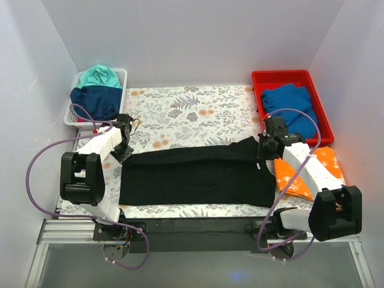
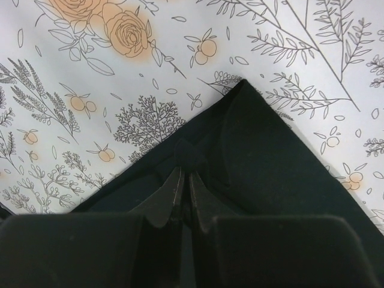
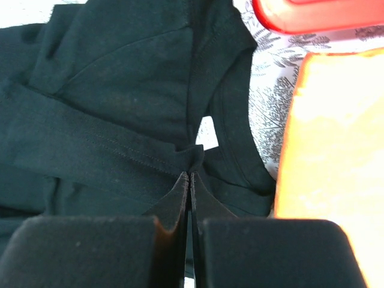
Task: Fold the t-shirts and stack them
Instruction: Fold the tshirt
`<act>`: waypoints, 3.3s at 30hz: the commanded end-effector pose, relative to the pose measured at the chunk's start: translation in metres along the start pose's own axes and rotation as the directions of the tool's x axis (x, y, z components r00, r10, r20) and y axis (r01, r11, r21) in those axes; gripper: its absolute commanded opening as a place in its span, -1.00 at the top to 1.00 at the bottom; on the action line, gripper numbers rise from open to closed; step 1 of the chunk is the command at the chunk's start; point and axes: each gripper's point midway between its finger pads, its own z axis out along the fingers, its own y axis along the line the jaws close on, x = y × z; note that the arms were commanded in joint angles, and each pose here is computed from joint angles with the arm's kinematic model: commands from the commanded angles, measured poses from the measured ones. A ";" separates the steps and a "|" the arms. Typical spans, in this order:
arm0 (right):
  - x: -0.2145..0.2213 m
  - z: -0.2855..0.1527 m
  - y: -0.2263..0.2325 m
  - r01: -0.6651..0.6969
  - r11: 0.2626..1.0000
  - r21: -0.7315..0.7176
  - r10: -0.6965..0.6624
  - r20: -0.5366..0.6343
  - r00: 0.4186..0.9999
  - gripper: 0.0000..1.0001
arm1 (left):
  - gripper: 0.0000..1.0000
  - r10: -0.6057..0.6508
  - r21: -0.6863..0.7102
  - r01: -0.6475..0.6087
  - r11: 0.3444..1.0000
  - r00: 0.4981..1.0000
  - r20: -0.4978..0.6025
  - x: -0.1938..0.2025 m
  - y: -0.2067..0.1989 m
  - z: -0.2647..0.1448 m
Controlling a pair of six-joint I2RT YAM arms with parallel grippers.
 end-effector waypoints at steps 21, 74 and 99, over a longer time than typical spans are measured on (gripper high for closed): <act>0.020 -0.034 -0.031 -0.061 0.991 0.123 0.056 0.043 0.998 0.43 | 0.08 -0.090 -0.083 0.090 0.992 0.996 0.003 0.000 0.025 -0.021; 0.025 0.004 0.013 -0.072 0.994 -0.076 0.067 -0.071 0.995 0.49 | 0.10 -0.062 -0.173 0.054 0.983 0.997 -0.040 0.007 0.051 -0.011; -0.060 0.072 0.061 0.051 0.991 -0.124 -0.062 -0.082 0.995 0.28 | 0.14 0.067 0.238 -0.002 0.971 0.963 -0.263 0.040 -0.037 -0.010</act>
